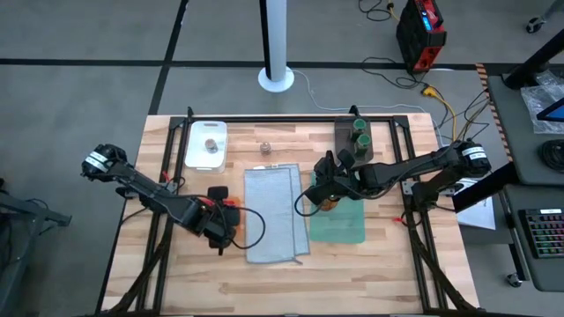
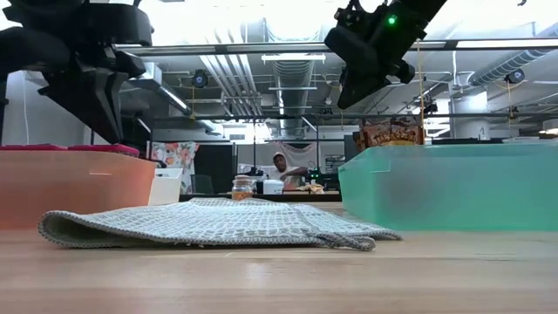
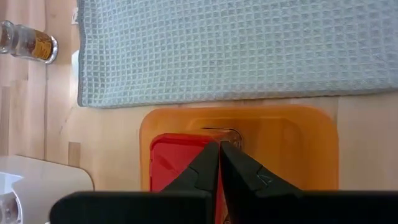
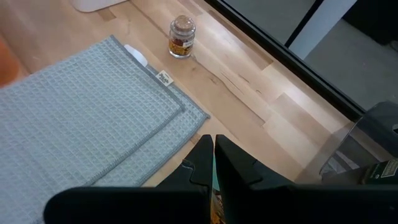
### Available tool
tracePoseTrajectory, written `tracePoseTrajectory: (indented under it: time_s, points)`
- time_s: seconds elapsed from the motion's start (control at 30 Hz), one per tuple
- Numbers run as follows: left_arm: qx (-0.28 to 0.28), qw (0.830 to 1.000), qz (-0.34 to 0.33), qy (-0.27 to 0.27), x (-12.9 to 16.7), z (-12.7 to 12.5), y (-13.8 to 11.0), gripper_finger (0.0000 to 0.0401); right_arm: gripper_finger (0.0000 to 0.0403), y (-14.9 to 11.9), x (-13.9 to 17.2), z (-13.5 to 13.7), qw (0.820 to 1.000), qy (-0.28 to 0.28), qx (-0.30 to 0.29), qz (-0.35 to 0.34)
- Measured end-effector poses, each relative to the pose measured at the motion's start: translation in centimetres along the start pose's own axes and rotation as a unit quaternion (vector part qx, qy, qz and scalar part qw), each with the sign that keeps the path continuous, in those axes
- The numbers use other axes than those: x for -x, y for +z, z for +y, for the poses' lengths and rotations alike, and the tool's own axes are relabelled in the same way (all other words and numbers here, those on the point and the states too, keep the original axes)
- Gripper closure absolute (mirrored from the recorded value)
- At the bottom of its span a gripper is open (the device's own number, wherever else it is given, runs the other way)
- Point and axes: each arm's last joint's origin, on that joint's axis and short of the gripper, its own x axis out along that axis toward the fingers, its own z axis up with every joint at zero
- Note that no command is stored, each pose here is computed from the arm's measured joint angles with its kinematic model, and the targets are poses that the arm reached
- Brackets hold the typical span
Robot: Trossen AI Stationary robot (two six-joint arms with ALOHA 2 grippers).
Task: Sort spices by type
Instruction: Put the brown seasoning bottle into the white bin
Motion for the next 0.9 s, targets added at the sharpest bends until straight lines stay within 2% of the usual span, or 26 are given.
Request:
tracePoseTrajectory:
  time_s: [0.17, 0.27, 0.43, 0.6, 0.73, 0.9]
  points:
    - [-0.006, 1.0, 0.0, 0.0, 0.3, 0.2, 0.0, 0.0401, 0.0394, 0.0, 0.0, 0.0, 1.0, 0.0, 0.0, 0.0]
    - [-0.001, 1.0, -0.03, -0.002, 2.0, 0.6, 0.3, 0.0401, 0.0394, 0.4, 0.2, 0.1, 1.0, 0.003, 0.002, -0.004]
    - [0.009, 0.993, -0.115, 0.019, 5.2, 2.0, 0.0, 0.0401, 0.0394, 3.2, 1.3, 0.7, 0.998, 0.032, 0.013, -0.061]
    - [0.062, 0.98, -0.188, 0.033, 7.5, 3.8, -0.4, 0.0401, 0.0394, 6.3, 1.8, 1.3, 0.987, 0.071, 0.035, -0.141]
    - [0.095, 0.966, -0.234, 0.056, 8.7, 4.8, -0.6, 0.0401, 0.0394, 8.4, 1.0, 1.1, 0.982, 0.102, 0.016, -0.157]
    - [0.104, 0.957, -0.257, 0.086, 9.5, 5.7, -1.0, 0.0401, 0.0394, 10.6, -1.2, 0.9, 0.985, 0.079, 0.006, -0.155]
